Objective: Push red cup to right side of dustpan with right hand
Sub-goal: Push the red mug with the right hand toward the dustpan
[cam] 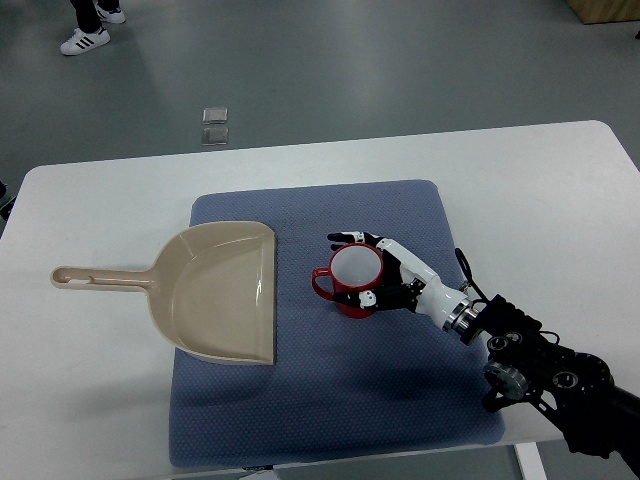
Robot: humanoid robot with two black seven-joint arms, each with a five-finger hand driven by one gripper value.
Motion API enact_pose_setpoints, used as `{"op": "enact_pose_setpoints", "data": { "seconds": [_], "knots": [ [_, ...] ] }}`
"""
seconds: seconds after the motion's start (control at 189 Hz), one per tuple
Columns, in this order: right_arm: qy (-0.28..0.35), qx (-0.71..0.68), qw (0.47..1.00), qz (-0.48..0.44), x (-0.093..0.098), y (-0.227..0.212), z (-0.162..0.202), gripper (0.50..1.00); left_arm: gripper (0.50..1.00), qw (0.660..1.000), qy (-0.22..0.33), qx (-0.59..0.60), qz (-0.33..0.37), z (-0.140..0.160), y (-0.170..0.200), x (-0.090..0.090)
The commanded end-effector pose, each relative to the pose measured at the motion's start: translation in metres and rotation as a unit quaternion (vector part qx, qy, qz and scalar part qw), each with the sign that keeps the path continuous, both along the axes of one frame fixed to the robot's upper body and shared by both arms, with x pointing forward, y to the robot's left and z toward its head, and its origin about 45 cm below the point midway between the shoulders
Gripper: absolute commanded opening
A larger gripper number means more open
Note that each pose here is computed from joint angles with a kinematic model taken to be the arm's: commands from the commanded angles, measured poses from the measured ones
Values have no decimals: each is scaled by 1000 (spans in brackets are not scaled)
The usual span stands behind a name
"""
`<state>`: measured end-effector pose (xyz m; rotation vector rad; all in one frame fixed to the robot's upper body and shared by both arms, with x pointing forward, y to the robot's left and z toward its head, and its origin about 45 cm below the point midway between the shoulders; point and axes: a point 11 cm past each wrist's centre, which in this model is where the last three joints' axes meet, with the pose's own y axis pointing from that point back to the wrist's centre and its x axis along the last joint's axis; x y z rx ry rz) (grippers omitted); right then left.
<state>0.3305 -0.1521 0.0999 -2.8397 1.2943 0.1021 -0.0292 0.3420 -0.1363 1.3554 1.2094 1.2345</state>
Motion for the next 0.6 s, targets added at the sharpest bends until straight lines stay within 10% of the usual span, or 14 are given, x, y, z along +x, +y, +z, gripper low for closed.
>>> {"op": "enact_pose_setpoints", "data": {
  "seconds": [0.0,0.593],
  "knots": [
    [0,8,1000,6,-2,11,1,917,1000,1000,0,0,0,0,0,0],
    [3,29,999,33,-10,43,3,917,1000,1000,0,0,0,0,0,0]
  ]
}}
